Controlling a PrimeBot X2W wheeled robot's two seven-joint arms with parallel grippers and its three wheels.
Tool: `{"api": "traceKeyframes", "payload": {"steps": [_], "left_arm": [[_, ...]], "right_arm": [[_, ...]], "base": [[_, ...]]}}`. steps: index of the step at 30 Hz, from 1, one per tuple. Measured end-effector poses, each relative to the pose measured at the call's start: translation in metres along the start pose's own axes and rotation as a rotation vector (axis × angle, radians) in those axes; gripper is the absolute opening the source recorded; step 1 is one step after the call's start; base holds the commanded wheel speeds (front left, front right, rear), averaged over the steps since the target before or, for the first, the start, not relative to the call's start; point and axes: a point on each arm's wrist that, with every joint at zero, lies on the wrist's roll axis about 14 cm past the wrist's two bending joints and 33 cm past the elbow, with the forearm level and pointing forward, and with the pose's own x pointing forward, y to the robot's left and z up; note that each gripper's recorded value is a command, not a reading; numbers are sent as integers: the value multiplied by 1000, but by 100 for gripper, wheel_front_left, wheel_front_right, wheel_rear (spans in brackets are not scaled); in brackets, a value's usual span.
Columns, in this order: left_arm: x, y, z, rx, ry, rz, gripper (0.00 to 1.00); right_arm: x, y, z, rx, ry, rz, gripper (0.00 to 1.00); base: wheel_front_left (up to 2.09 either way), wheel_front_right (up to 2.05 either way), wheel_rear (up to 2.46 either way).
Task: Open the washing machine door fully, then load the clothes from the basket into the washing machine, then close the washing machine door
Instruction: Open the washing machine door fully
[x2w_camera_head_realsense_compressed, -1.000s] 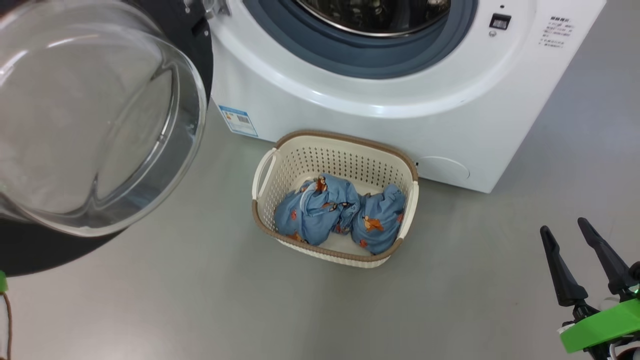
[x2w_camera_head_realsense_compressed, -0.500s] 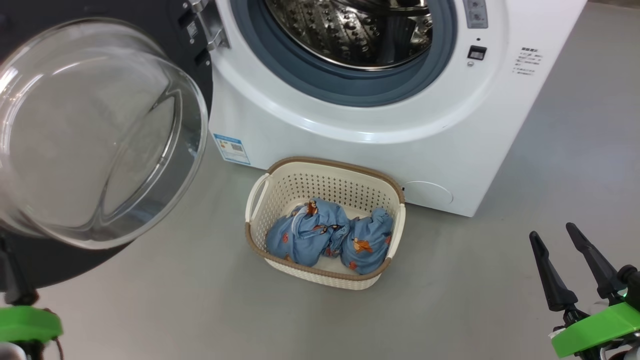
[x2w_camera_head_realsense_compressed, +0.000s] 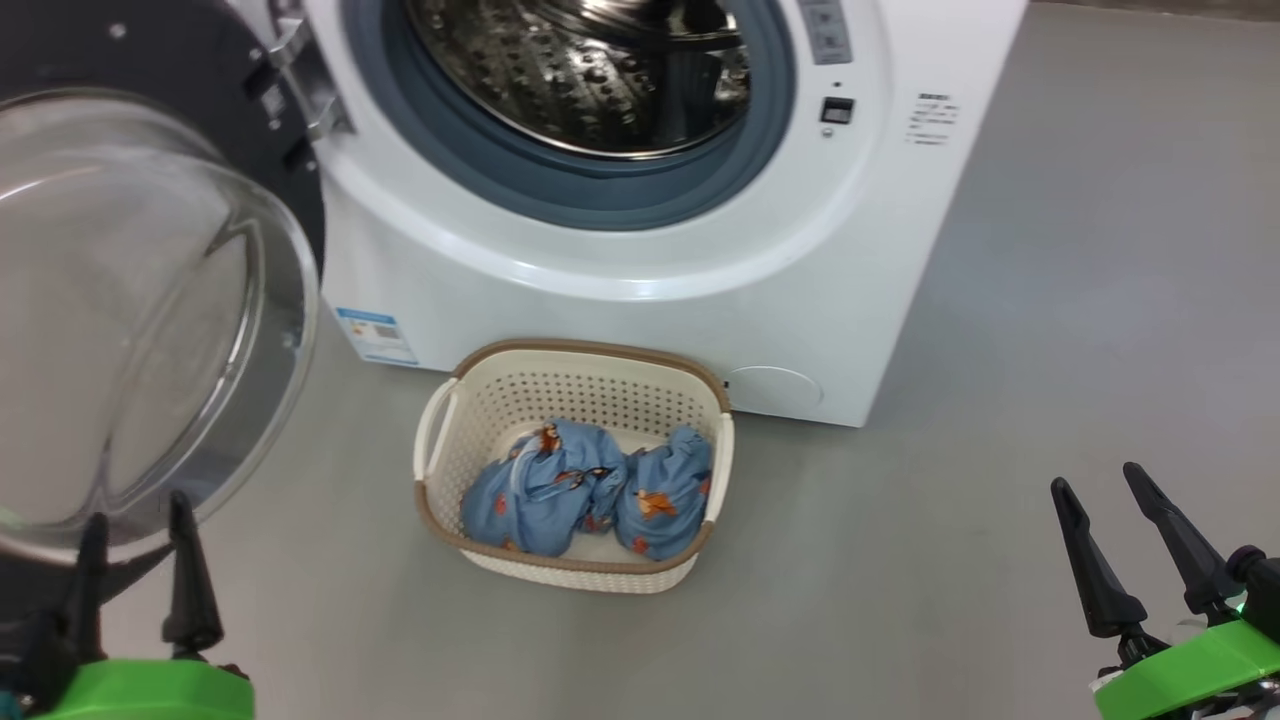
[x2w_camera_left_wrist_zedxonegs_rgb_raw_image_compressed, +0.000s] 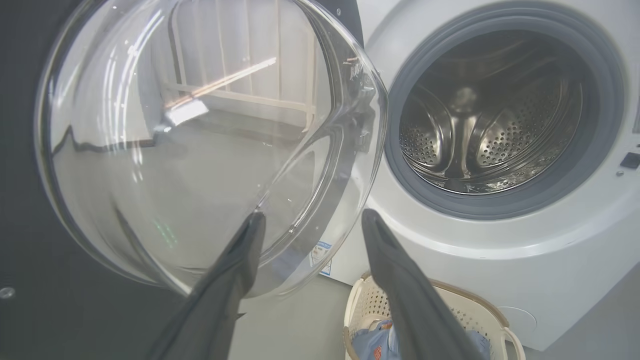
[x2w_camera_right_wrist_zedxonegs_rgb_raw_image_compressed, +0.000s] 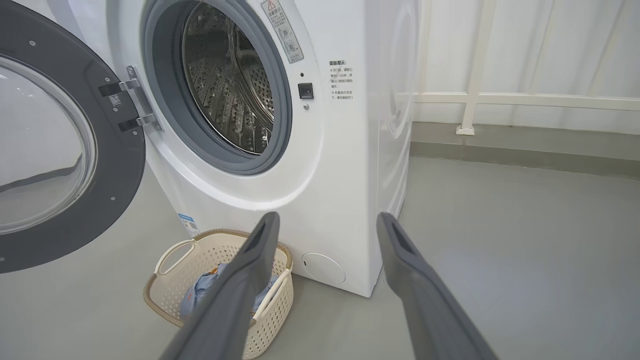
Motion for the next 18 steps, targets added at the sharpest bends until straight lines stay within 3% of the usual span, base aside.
{"api": "traceKeyframes", "payload": {"steps": [9, 18], "left_arm": [[10, -64, -15, -66, 39, -184, 100], [8, -109, -30, -126, 86, -306, 100]], "right_arm": [[-26, -32, 8, -13, -16, -109, 100], [-53, -53, 13, -15, -26, -198, 100]], "base": [[0, 0, 0], [0, 0, 0]]}}
